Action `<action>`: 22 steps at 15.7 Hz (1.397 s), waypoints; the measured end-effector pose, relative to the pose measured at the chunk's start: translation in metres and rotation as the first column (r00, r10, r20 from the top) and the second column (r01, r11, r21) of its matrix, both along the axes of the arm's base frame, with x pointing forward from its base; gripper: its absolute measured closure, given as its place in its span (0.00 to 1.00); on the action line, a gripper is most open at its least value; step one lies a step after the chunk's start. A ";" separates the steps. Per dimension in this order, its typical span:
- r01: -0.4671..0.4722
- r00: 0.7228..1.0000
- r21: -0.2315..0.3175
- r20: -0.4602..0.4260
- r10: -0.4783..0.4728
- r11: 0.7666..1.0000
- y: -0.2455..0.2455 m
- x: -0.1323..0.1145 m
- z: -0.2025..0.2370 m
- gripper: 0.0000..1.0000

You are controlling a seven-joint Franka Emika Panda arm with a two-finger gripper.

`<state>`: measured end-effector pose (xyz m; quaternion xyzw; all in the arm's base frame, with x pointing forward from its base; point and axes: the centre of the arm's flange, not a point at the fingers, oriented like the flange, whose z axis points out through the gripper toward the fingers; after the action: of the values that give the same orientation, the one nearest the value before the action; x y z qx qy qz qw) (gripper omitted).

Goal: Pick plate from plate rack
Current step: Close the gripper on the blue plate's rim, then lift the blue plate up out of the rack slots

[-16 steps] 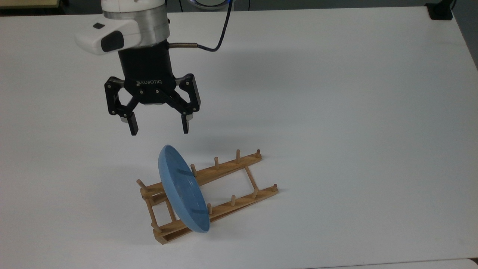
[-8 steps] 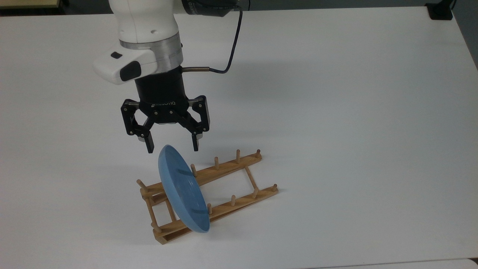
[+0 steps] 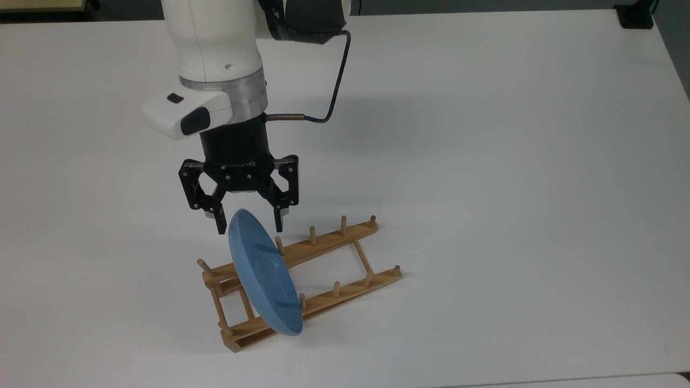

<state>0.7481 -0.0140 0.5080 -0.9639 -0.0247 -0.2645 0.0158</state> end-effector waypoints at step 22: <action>0.002 1.000 -0.012 0.021 -0.001 1.000 0.007 -0.007 0.036 0.93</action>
<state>0.7409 -0.0072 0.5437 -0.9612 -0.0257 -0.2744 0.0094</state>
